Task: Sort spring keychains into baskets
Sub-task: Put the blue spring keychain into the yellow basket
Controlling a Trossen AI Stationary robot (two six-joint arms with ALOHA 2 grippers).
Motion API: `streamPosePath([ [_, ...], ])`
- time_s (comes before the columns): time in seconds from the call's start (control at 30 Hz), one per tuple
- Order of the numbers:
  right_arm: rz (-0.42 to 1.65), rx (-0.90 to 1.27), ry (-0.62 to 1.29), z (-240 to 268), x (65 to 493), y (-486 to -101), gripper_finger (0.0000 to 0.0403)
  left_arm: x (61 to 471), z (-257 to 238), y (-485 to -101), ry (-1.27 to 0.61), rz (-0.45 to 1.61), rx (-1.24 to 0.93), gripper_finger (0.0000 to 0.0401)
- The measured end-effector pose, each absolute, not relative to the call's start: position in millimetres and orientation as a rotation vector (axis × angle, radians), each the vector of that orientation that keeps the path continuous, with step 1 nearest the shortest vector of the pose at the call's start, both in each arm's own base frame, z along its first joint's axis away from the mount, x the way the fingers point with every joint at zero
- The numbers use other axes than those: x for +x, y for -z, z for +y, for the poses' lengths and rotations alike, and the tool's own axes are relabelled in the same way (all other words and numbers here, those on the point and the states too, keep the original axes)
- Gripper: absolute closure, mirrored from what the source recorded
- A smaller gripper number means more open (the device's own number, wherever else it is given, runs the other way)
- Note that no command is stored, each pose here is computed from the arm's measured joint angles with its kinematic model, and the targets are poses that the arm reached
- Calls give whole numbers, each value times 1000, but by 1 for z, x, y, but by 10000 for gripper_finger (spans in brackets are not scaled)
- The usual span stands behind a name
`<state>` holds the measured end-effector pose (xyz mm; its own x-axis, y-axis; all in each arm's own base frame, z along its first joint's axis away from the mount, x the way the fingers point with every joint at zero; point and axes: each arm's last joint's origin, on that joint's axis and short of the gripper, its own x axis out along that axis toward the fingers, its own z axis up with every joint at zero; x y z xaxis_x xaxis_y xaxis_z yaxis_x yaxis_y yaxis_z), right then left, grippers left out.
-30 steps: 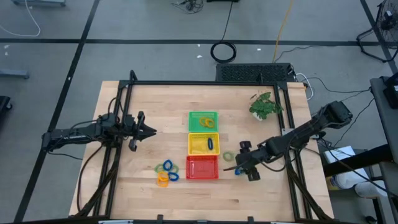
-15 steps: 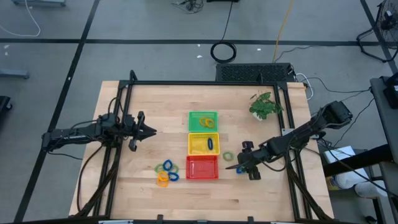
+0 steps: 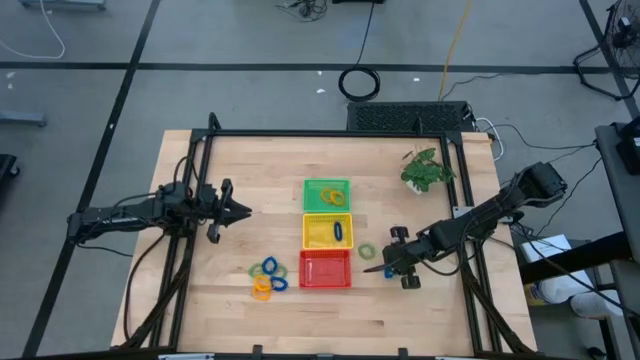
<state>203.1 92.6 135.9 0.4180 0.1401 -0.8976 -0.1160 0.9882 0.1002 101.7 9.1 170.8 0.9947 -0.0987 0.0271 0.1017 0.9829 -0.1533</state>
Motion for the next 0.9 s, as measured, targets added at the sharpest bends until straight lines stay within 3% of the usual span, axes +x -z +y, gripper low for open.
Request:
streamPosePath([
  [0.33, 1138, 55, -208, 94, 202, -137, 371, 102, 9, -171, 101, -19, -155, 341],
  [0.67, 998, 79, -221, 92, 200, -162, 367, 102, 9, -171, 101, -19, -155, 341],
  [0.9, 731, -91, -171, 91, 220, -172, 380, 102, 9, -171, 101, -20, -155, 341],
])
